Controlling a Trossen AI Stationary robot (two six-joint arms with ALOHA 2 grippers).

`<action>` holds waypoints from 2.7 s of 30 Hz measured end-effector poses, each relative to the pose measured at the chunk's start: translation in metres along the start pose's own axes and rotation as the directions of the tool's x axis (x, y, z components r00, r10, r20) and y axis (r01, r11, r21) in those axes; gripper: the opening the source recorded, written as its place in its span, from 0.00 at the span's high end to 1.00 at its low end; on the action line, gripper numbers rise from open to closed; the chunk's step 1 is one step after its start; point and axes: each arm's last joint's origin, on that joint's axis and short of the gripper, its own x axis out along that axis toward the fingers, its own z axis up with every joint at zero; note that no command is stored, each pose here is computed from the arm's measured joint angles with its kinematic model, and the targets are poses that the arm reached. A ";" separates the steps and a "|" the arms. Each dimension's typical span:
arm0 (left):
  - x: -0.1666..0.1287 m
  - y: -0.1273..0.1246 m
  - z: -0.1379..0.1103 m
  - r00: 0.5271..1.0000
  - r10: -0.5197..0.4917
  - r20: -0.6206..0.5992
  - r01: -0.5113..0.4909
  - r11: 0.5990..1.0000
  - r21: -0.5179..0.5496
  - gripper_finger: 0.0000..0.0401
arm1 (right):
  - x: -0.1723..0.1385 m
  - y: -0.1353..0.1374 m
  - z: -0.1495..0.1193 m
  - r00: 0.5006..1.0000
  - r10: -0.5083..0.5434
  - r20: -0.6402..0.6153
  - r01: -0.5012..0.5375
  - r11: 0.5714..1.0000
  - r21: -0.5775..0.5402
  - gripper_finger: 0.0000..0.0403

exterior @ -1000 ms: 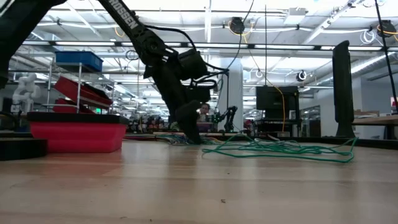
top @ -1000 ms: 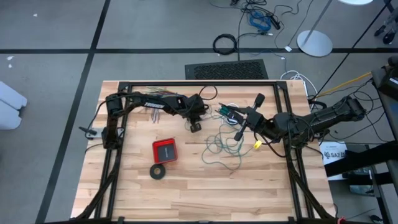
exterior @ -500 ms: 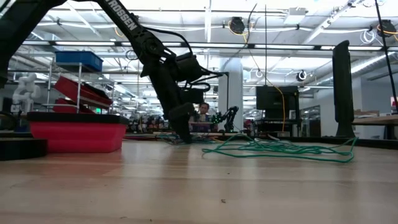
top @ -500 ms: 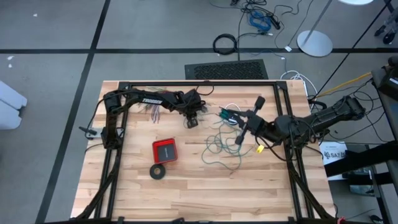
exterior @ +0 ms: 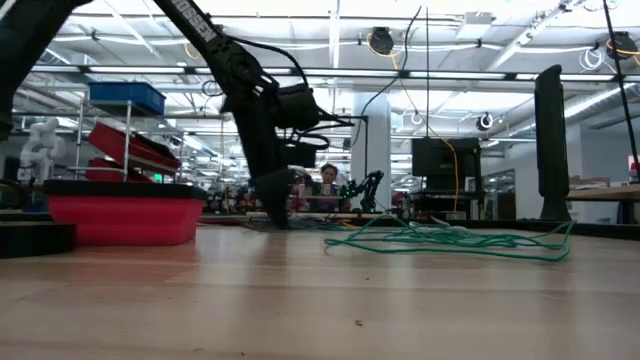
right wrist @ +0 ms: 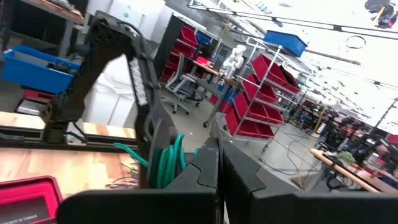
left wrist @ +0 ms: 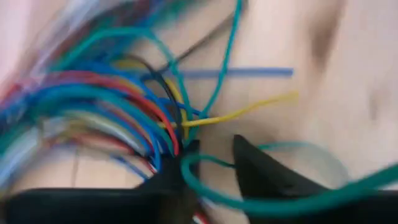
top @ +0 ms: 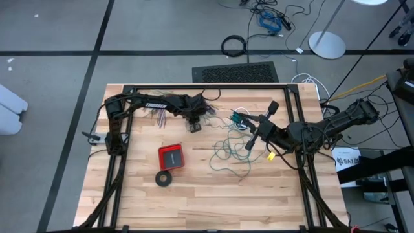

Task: Coil cords
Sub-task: Coil the green wire onto the spool

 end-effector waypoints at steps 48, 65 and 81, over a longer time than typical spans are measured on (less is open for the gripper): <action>-0.139 -0.051 0.039 0.565 -0.374 0.736 0.136 0.922 0.363 0.26 | -0.002 0.003 -0.001 1.000 0.001 -0.019 -0.002 1.000 -0.005 1.00; -0.070 -0.082 0.074 0.156 -0.517 0.842 0.330 0.830 0.449 0.26 | -0.002 0.003 -0.001 1.000 0.007 -0.013 -0.007 1.000 -0.001 1.00; -0.047 -0.103 0.079 0.048 -0.477 0.878 0.316 0.841 0.439 0.43 | -0.002 0.003 -0.001 1.000 0.007 -0.013 -0.007 1.000 0.000 1.00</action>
